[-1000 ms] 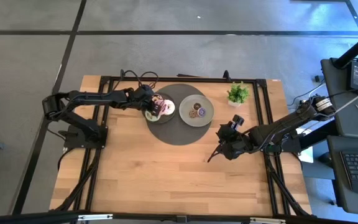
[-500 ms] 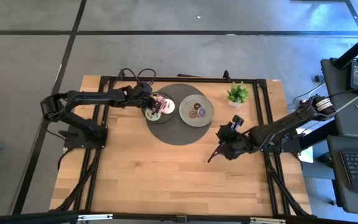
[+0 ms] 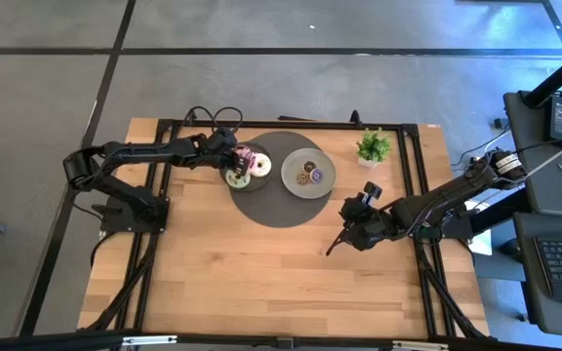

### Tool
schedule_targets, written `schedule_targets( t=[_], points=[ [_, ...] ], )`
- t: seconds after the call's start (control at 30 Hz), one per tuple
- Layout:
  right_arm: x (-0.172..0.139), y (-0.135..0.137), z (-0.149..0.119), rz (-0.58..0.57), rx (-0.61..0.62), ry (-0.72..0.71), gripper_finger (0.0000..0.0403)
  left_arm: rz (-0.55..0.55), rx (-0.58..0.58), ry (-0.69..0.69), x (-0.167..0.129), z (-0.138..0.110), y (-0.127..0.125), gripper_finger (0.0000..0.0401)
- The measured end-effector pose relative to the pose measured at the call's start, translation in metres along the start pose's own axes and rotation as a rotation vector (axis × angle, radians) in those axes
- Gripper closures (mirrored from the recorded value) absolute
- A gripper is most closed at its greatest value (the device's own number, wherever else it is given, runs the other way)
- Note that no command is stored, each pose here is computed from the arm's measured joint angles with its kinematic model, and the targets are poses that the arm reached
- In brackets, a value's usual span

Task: Pick & Place donuts
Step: Put the big pink doughnut on the dark gray plate, then adjust the dark gray plate

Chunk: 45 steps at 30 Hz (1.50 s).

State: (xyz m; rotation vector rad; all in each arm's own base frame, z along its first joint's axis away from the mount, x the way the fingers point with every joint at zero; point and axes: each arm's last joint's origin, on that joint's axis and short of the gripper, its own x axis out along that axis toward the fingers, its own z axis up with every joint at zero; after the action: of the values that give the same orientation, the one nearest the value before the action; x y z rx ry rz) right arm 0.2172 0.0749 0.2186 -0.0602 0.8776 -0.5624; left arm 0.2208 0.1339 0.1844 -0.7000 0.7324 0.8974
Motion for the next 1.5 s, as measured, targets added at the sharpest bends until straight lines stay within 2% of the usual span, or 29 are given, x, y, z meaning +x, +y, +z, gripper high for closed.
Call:
schedule_targets(
  t=[0.17, 0.53, 0.73, 0.93, 1.03, 1.27, 1.5],
  points=[
    [0.0, 0.0, 0.0, 0.003, 0.0, 0.002, 0.0207, 0.015, 0.0, -0.01, 0.0, 0.0, 0.0, 0.0346],
    [0.0, 0.0, 0.0, 0.006, 0.001, 0.005, 0.0207, 0.019, -0.025, -0.001, 0.0, -0.001, 0.001, 0.0286],
    [0.0, 0.0, 0.0, 0.006, 0.003, 0.005, 0.0207, 0.013, -0.031, -0.016, -0.003, 0.002, 0.001, 0.0282],
    [0.0, 0.0, 0.0, 0.006, 0.003, 0.005, 0.0207, 0.012, -0.044, -0.086, -0.022, 0.01, 0.008, 0.0284],
    [0.0, 0.0, 0.0, 0.006, 0.003, 0.005, 0.0207, 0.079, -0.045, -0.078, -0.03, 0.008, 0.015, 0.0285],
    [0.0, 0.0, 0.0, 0.005, 0.003, 0.004, 0.0207, 0.354, -0.072, 0.024, -0.03, -0.013, 0.027, 0.0285],
    [0.0, 0.0, 0.0, 0.005, 0.003, 0.004, 0.0207, 0.397, -0.05, 0.082, -0.015, -0.021, 0.025, 0.0284]
  ],
)
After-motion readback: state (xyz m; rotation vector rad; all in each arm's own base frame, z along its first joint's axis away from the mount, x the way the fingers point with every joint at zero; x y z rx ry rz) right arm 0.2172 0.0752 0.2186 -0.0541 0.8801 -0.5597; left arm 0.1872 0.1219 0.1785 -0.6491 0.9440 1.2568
